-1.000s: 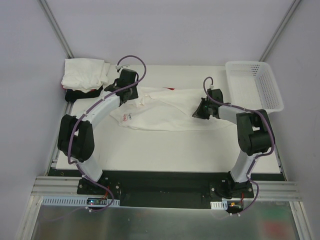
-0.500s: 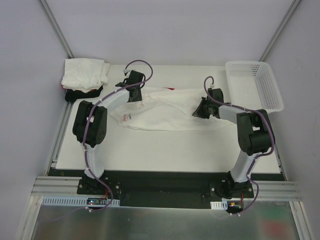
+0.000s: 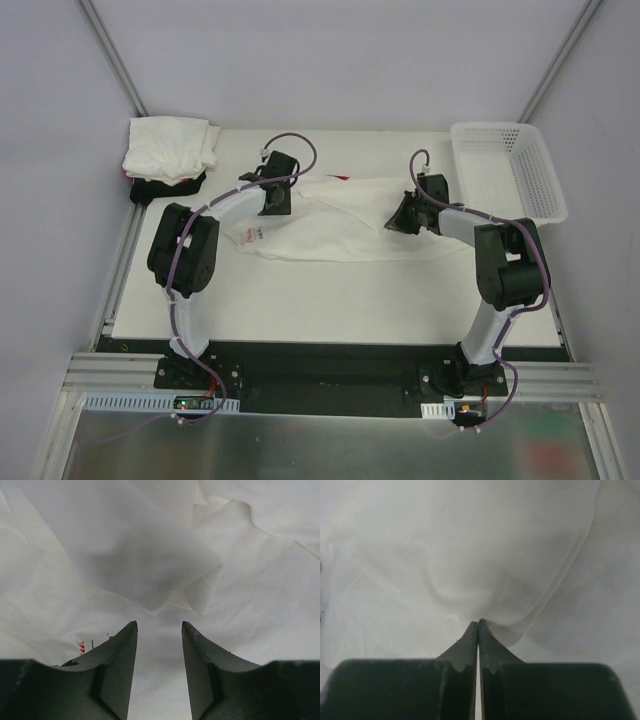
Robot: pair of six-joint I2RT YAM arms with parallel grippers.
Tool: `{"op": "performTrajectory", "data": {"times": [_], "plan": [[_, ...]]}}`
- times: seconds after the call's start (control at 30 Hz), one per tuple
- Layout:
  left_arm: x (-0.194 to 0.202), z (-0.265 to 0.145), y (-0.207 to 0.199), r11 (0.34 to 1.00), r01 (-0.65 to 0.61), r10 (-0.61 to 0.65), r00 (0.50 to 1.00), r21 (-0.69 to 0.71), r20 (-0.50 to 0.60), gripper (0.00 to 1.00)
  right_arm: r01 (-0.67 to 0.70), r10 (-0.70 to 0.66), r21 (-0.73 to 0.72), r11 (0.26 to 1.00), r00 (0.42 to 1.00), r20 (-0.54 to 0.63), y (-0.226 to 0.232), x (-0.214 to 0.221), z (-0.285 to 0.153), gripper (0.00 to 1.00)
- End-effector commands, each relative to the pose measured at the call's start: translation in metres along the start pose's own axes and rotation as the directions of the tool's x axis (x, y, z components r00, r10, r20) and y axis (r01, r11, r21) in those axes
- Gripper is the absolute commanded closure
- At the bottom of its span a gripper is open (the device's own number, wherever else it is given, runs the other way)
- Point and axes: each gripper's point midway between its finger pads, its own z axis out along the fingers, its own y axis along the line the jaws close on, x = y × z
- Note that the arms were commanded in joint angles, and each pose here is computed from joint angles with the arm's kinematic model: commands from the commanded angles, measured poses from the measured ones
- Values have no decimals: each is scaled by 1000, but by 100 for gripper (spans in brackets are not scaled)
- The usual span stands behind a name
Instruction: Fold and stack the t-shirts
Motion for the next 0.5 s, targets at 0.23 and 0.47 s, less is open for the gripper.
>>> {"op": "performTrajectory", "data": {"times": [0.23, 0.47], "plan": [[-17, -7, -10, 999, -25, 24, 999, 23, 29, 61, 9, -6, -42, 999, 998, 58, 10, -22, -5, 99], [-24, 1, -7, 999, -47, 48, 998, -19, 31, 60, 2, 2, -56, 998, 998, 66, 9, -26, -9, 99]]}}
